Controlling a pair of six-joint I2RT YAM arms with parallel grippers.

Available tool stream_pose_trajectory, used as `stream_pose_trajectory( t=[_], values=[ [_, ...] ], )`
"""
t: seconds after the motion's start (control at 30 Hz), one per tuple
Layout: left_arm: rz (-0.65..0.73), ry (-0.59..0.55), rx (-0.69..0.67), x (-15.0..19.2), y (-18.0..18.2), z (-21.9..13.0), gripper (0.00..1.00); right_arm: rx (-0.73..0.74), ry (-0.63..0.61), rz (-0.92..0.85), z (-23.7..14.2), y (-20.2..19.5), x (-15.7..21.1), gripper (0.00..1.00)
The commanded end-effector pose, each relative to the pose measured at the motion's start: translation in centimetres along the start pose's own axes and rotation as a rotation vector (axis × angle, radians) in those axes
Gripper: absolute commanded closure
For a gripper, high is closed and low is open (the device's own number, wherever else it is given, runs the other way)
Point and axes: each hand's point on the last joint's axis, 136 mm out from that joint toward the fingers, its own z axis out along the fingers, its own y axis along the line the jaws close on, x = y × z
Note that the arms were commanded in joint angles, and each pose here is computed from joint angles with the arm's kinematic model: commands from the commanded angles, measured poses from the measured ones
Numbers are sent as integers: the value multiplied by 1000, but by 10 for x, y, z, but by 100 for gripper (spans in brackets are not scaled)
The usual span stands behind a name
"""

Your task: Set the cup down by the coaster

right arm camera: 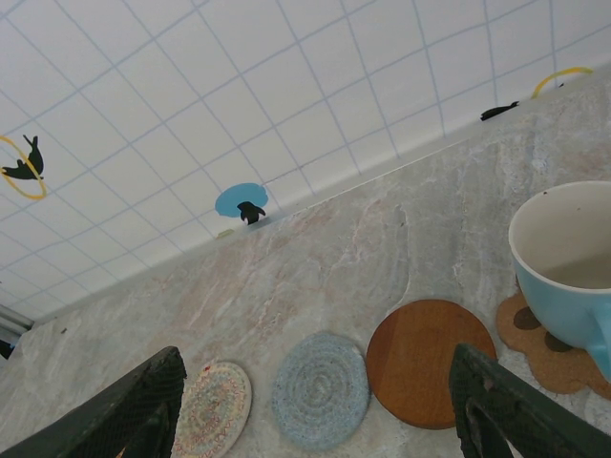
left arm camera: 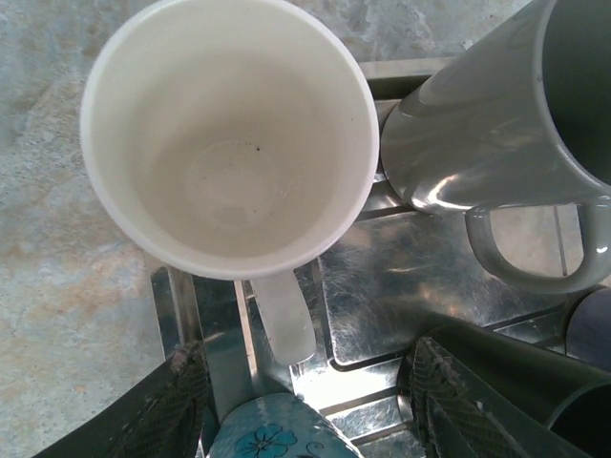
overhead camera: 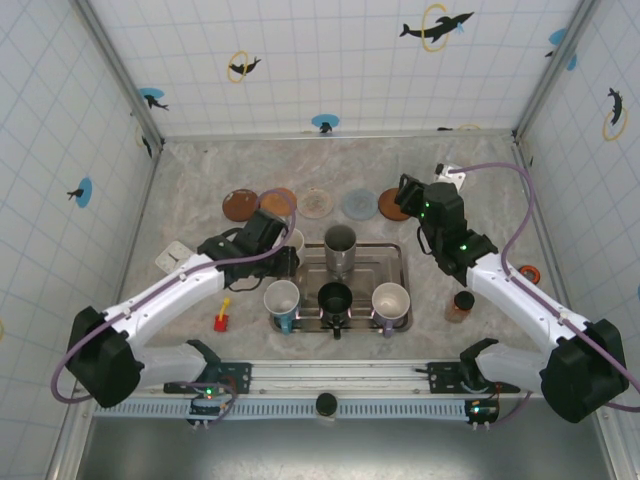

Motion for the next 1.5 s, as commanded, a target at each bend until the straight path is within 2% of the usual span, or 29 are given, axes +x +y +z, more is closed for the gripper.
stream_pose_trajectory(
  t=[0.0, 0.47, 0.7, 1.07, 1.33, 1.47],
  values=[
    [-15, 31, 5, 8, 0, 13, 43, -11, -38, 27, 0, 0, -7, 26],
    [-28, 53, -79, 9, 13, 35, 52, -18, -25, 25, 5, 3, -5, 26],
    [-49, 0, -86, -3, 13, 35, 61, -24, -18, 29, 6, 2, -3, 26],
    [-42, 38, -115, 5, 19, 47, 66, -22, -11, 34, 7, -2, -1, 26],
    [-39, 35, -128, 4, 21, 49, 83, -19, -12, 38, 6, -5, -1, 26],
    [-27, 28, -161, -1, 24, 46, 100, -17, -6, 37, 7, -6, 1, 26]
  ],
)
